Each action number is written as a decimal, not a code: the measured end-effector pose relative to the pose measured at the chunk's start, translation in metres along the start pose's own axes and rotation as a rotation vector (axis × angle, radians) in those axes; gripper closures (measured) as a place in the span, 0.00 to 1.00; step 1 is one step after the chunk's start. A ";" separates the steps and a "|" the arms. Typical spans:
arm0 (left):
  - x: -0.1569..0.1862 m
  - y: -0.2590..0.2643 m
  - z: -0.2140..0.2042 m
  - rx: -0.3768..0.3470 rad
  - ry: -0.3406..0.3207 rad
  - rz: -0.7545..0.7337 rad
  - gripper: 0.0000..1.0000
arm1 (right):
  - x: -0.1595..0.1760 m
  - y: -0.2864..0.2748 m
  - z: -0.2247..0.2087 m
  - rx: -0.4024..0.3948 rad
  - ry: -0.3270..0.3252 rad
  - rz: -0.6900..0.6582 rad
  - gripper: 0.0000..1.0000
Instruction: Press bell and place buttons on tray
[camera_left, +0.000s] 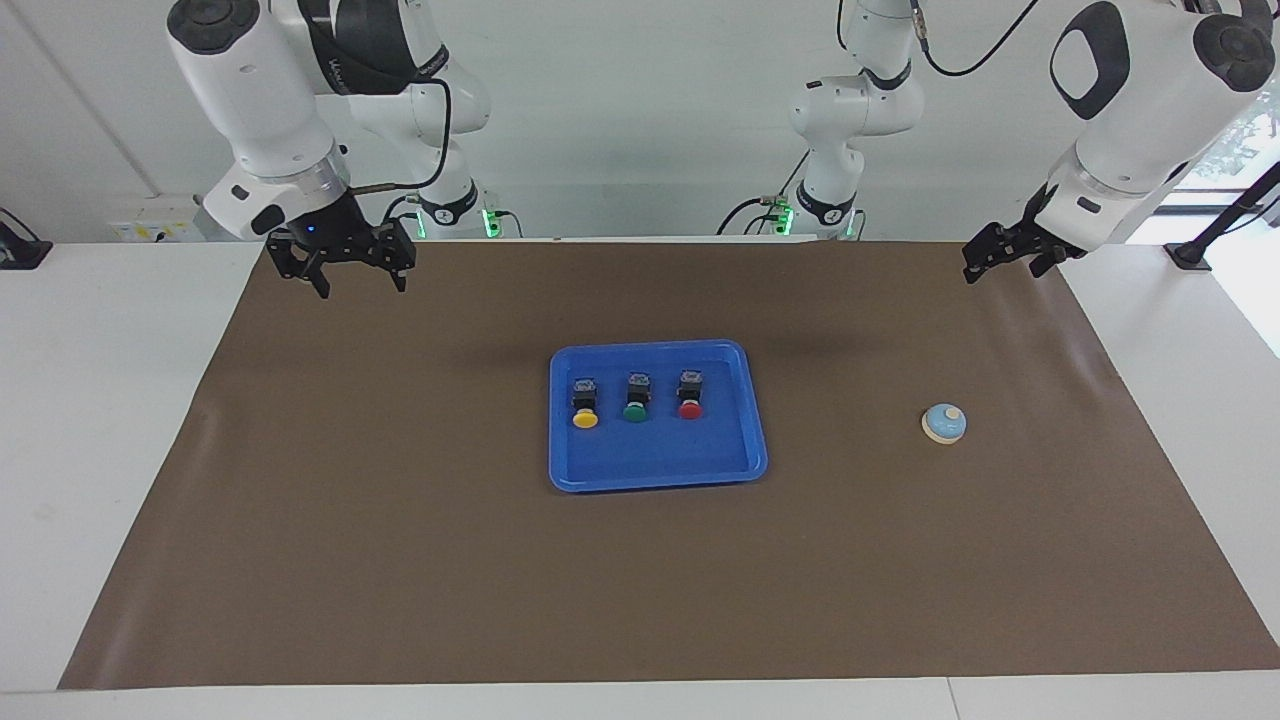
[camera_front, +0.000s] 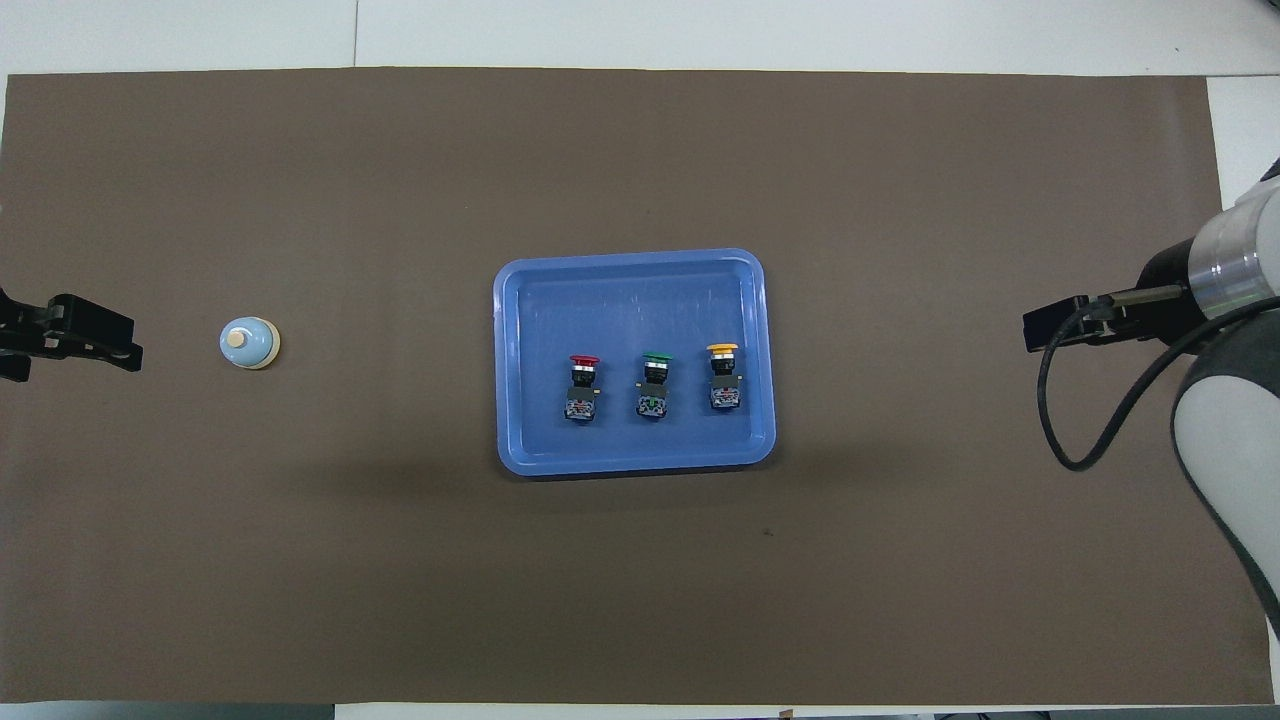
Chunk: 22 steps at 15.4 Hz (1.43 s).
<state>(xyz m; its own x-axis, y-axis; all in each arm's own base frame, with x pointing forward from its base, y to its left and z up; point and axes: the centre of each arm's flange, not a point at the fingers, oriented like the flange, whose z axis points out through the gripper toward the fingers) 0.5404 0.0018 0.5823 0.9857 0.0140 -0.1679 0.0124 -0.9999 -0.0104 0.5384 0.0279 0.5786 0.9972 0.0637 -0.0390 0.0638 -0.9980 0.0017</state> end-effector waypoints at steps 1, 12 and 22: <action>0.000 0.000 0.000 0.000 0.000 0.000 0.00 | 0.000 0.004 0.000 0.000 0.000 0.007 0.00; 0.000 0.000 0.000 0.000 0.000 0.000 0.00 | -0.004 0.004 0.004 0.001 -0.037 0.009 0.00; 0.000 0.000 0.000 0.000 0.000 0.000 0.00 | -0.006 0.005 0.004 0.001 -0.048 0.011 0.00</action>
<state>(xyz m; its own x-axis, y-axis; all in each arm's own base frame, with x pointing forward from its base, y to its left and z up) 0.5404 0.0018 0.5823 0.9857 0.0140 -0.1679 0.0124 -0.9999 -0.0104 0.5330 0.0220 0.5747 0.9948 0.0529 -0.0865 0.0533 -0.9986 0.0013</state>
